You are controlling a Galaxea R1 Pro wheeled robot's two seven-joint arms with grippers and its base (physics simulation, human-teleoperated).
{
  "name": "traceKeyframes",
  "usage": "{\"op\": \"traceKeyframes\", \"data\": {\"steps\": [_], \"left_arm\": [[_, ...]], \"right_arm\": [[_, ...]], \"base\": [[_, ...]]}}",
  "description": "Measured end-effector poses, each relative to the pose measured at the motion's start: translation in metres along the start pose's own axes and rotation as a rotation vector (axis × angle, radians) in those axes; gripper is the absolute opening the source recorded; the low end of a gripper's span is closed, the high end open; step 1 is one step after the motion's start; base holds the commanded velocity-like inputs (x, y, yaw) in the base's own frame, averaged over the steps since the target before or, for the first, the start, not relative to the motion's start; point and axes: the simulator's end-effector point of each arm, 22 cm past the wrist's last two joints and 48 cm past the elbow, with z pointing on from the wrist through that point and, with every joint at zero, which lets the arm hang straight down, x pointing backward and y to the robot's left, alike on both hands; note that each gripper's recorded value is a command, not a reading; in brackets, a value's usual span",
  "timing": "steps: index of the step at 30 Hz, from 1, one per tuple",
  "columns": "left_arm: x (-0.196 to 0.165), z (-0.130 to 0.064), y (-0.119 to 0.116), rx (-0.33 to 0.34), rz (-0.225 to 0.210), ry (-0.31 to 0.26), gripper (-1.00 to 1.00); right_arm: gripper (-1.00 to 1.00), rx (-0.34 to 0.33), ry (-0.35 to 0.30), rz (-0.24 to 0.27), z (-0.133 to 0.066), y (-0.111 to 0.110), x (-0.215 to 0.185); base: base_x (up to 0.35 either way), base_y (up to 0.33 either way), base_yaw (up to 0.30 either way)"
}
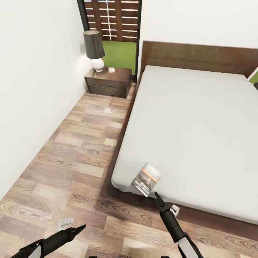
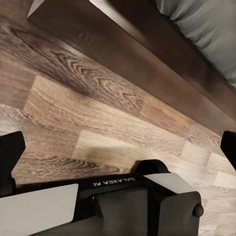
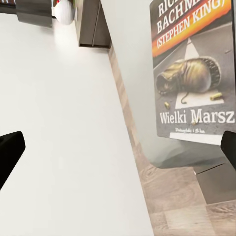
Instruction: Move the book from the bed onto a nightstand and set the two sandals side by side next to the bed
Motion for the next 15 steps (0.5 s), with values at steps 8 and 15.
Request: {"op": "traceKeyframes", "data": {"steps": [8, 15], "left_arm": [[-0.0002, 0.0000, -0.0005, 0.002, 0.000, 0.000, 1.00], [-0.0001, 0.0000, -0.0007, 0.003, 0.000, 0.000, 1.00]], "right_arm": [[1.00, 0.000, 0.000, 0.000, 0.0000, 0.0000, 0.0000], [1.00, 0.000, 0.000, 0.000, 0.0000, 0.0000, 0.0000]], "base": [[0.000, 0.004, 0.000], [0.000, 0.140, 0.000]]}}
